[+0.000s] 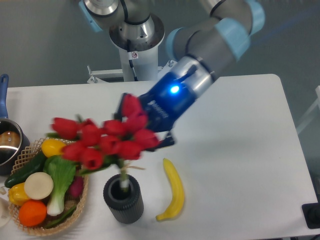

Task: Pick up the flowers from the vase
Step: 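Lift the gripped tulips up out of the black vase, then carry the tulips away from the vase and hold them above the table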

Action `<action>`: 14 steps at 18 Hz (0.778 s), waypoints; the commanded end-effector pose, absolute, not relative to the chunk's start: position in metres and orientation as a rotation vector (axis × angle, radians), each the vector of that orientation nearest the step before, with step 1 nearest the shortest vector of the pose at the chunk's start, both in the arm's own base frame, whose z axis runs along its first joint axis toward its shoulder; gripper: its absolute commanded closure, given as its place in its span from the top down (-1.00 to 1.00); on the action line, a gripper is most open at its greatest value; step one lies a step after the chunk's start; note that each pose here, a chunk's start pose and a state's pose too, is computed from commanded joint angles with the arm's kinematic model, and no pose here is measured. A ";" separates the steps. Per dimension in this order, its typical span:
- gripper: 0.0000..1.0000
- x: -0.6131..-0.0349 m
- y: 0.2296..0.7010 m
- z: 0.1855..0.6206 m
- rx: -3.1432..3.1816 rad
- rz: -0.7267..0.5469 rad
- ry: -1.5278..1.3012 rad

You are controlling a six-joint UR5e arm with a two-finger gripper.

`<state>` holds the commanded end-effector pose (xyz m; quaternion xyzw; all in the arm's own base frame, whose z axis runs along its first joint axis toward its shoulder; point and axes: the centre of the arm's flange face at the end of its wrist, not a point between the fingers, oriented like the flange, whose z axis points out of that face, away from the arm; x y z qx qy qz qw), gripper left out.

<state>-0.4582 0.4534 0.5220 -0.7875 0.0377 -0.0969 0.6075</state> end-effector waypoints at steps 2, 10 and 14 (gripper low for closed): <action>-1.00 -0.487 0.427 0.516 -1.854 -0.117 0.064; -1.00 -0.563 0.374 0.450 -2.202 0.276 -0.028; -1.00 -0.576 0.335 0.410 -2.292 0.311 -0.050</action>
